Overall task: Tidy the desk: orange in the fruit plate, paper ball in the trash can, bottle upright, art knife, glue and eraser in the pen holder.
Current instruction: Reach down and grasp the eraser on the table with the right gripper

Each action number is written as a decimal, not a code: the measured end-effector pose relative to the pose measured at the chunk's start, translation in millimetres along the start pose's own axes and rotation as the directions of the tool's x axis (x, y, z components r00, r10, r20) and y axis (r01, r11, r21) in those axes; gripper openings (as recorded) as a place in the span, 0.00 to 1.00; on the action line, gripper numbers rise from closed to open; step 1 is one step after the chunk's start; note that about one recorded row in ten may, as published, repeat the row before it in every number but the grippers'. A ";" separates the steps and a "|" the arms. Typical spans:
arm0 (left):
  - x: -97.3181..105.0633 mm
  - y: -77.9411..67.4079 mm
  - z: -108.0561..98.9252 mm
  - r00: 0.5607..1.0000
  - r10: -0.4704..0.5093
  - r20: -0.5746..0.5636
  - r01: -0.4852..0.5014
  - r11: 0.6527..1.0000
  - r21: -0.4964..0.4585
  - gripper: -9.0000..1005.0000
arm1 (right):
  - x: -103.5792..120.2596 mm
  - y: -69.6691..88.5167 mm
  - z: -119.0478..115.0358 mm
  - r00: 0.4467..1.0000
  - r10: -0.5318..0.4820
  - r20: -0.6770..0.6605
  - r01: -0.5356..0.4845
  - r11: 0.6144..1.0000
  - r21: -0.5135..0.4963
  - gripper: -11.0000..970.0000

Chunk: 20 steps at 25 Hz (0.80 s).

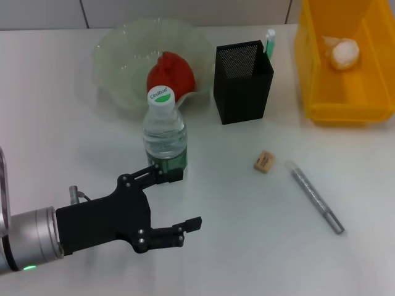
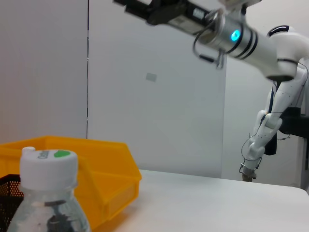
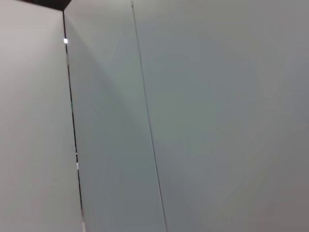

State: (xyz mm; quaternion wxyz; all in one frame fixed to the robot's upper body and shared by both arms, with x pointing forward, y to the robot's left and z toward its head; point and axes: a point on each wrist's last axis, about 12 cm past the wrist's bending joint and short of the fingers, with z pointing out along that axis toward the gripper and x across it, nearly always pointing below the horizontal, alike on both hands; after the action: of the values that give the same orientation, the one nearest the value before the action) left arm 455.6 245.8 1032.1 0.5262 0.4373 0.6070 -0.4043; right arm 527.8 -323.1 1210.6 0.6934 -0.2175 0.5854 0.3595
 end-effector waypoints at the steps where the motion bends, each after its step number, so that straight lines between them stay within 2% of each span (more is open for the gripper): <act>1: 0.0 0.0 0.1 1.000 0.000 0.000 0.000 1.000 0.001 0.86 | -7.9 0.1 -5.2 1.000 0.015 -0.010 -0.015 1.000 0.000 0.68; 4: -0.3 -0.5 1.0 1.000 0.001 0.000 -0.001 1.000 0.008 0.86 | -40.4 8.9 -15.0 0.987 0.023 -0.162 -0.023 1.000 0.003 0.68; 5: -0.4 -0.5 1.1 1.000 -0.001 -0.001 0.001 1.000 0.010 0.86 | -49.1 13.9 -12.6 0.965 0.006 -0.263 -0.001 1.000 0.018 0.67; 7: -0.6 -0.4 1.1 1.000 -0.003 -0.001 0.003 1.000 0.010 0.86 | -59.7 22.7 -5.4 0.894 -0.013 -0.448 0.045 0.997 0.061 0.67; 11: -0.2 -0.6 1.2 1.000 -0.010 -0.002 0.010 1.000 0.010 0.86 | -78.8 43.0 26.9 0.699 -0.015 -0.715 0.097 0.993 0.074 0.67; 14: 0.2 -1.0 0.9 1.000 -0.012 -0.002 0.012 1.000 0.009 0.86 | -79.9 52.1 57.7 0.557 0.006 -0.830 0.064 0.997 0.050 0.67; 16: 0.6 -1.4 0.4 1.000 -0.014 -0.002 0.014 1.000 0.007 0.86 | -75.0 54.9 77.7 0.484 -0.010 -0.875 0.065 0.998 0.025 0.67; 20: 0.8 -1.4 -0.3 1.000 -0.016 -0.001 0.016 1.000 0.003 0.86 | -53.0 57.9 112.5 0.341 -0.034 -0.939 0.086 0.996 -0.005 0.67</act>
State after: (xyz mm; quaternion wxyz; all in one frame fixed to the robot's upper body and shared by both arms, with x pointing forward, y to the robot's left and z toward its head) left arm 454.1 245.8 1031.4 0.5221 0.4334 0.6102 -0.4090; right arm 555.0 -217.3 1293.6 0.2504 -0.3898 0.8765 0.1309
